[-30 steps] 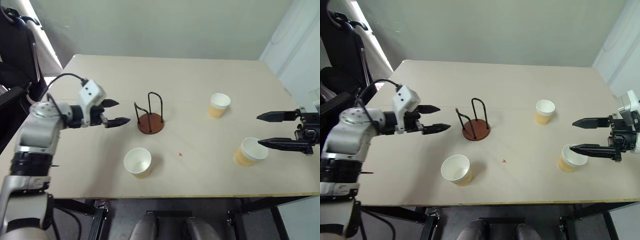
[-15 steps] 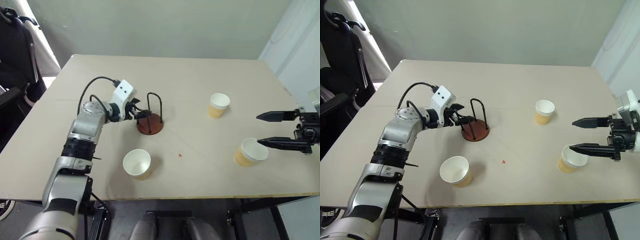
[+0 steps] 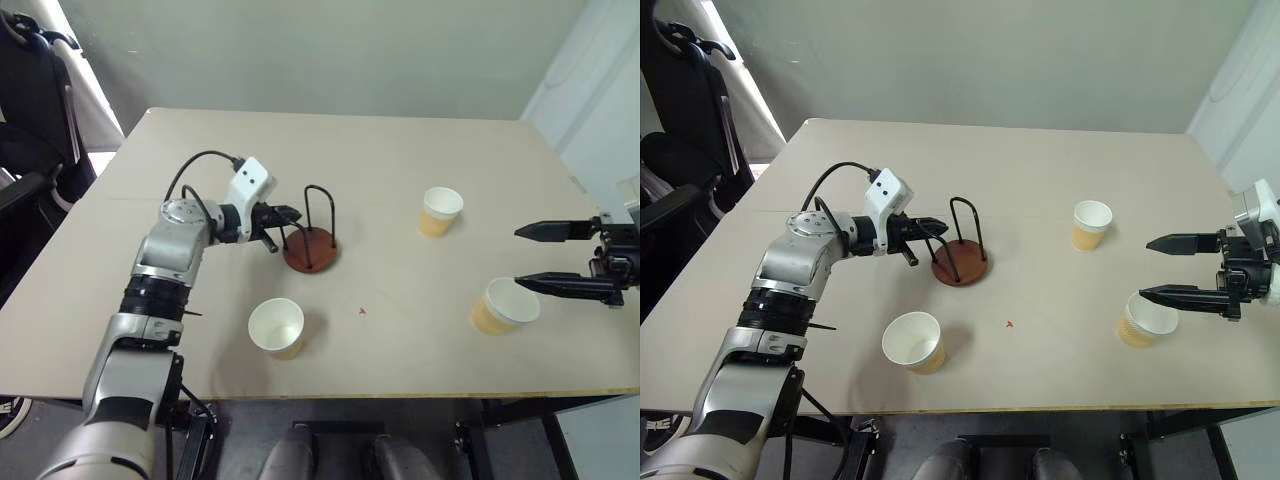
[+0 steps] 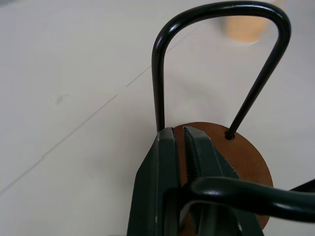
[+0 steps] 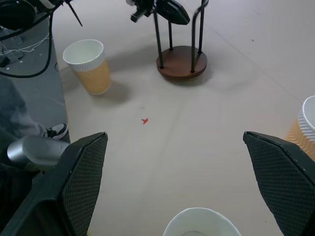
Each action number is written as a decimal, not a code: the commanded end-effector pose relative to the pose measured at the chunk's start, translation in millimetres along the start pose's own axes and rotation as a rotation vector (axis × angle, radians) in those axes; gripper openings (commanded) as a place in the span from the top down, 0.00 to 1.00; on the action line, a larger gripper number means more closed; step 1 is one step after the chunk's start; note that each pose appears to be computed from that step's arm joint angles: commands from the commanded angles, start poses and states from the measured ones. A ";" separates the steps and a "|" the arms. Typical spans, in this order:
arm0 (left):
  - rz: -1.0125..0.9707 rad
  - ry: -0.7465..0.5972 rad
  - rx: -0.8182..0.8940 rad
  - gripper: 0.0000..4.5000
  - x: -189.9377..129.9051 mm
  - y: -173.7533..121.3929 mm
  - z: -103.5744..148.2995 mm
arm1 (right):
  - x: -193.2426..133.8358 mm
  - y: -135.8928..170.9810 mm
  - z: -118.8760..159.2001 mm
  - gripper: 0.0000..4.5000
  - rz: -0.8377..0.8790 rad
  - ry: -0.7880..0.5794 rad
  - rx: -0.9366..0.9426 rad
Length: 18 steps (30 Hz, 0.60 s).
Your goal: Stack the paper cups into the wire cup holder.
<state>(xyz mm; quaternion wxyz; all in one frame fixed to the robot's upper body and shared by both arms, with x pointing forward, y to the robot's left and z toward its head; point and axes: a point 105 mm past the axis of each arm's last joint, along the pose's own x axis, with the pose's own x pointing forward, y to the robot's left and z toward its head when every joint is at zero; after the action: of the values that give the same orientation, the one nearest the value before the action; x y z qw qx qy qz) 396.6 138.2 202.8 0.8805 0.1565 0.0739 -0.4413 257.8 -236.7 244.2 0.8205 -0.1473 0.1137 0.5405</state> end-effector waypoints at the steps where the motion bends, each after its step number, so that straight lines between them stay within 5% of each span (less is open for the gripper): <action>1: -0.111 -0.128 0.082 1.00 -6.6 -21.1 47.1 | -6.3 0.3 11.4 0.00 -0.027 -0.004 -0.058; 5: -0.296 -0.187 0.102 1.00 -8.7 -56.0 69.0 | -8.5 3.8 11.5 0.00 -0.030 -0.003 -0.061; 11: -0.524 -0.104 0.224 1.00 -2.6 -98.1 50.9 | -8.9 6.2 11.8 0.00 -0.035 -0.004 -0.062; 18: -0.628 -0.042 0.337 1.00 18.4 -114.6 31.8 | -9.0 7.8 10.2 0.00 -0.046 -0.003 -0.055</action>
<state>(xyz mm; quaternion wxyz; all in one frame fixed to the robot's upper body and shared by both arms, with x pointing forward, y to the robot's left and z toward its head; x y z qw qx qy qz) 315.6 52.7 195.9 0.6758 0.2338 0.0500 -0.6973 251.0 -236.7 240.5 0.8241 -0.1541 0.1181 0.5322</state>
